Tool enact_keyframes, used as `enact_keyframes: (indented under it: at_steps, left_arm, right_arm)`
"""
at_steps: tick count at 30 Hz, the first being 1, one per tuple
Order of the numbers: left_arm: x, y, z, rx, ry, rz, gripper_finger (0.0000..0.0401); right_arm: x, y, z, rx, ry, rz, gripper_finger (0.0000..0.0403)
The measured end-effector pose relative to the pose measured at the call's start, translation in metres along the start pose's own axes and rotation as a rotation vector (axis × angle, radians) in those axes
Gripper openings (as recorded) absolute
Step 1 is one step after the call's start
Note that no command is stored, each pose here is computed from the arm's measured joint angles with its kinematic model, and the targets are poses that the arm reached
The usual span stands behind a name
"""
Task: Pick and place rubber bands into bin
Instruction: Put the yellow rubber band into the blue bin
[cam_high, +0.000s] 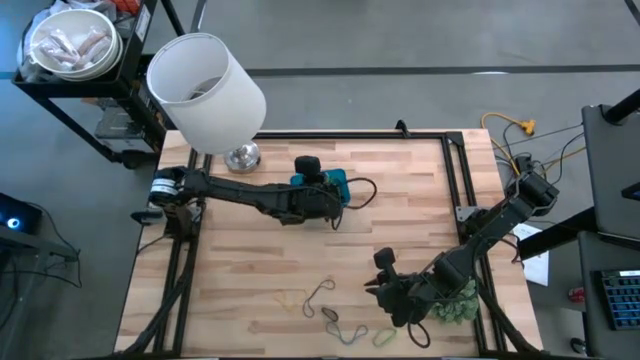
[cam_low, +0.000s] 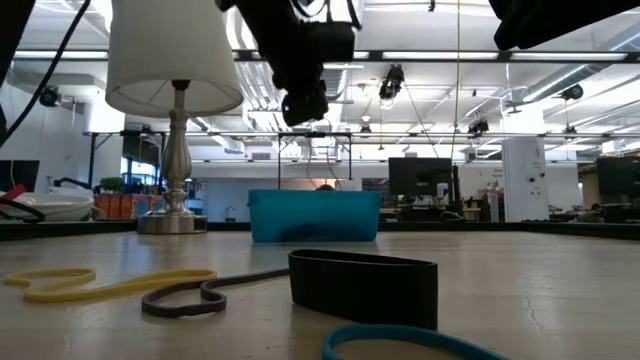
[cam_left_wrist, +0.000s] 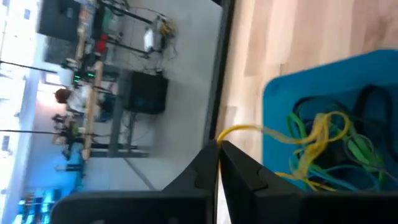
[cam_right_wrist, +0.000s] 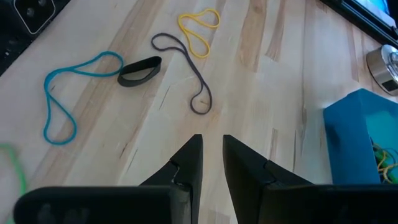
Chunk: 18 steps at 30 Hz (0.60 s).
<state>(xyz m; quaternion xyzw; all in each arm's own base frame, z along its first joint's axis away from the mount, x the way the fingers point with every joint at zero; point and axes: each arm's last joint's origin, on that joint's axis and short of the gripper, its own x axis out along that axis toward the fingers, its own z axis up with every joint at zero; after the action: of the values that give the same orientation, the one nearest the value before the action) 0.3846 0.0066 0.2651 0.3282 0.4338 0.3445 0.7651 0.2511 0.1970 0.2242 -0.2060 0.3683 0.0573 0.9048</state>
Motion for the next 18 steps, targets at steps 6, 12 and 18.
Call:
enact_keyframes:
  at_steps: [6, 12, 18]
  left_arm:
    - [0.019, -0.009, -0.015, 0.010, 0.034, -0.067, 0.0000]
    - [0.032, -0.019, -0.030, -0.003, 0.042, -0.220, 0.0000]
    - [0.042, -0.018, -0.039, -0.045, 0.070, -0.310, 0.0000]
  right_arm:
    - [0.001, 0.000, -0.002, -0.001, 0.004, 0.000, 0.0057]
    - [0.001, 0.000, -0.002, -0.001, 0.005, -0.001, 0.0057]
    - [0.001, 0.000, -0.002, 0.003, 0.004, -0.001, 0.0057]
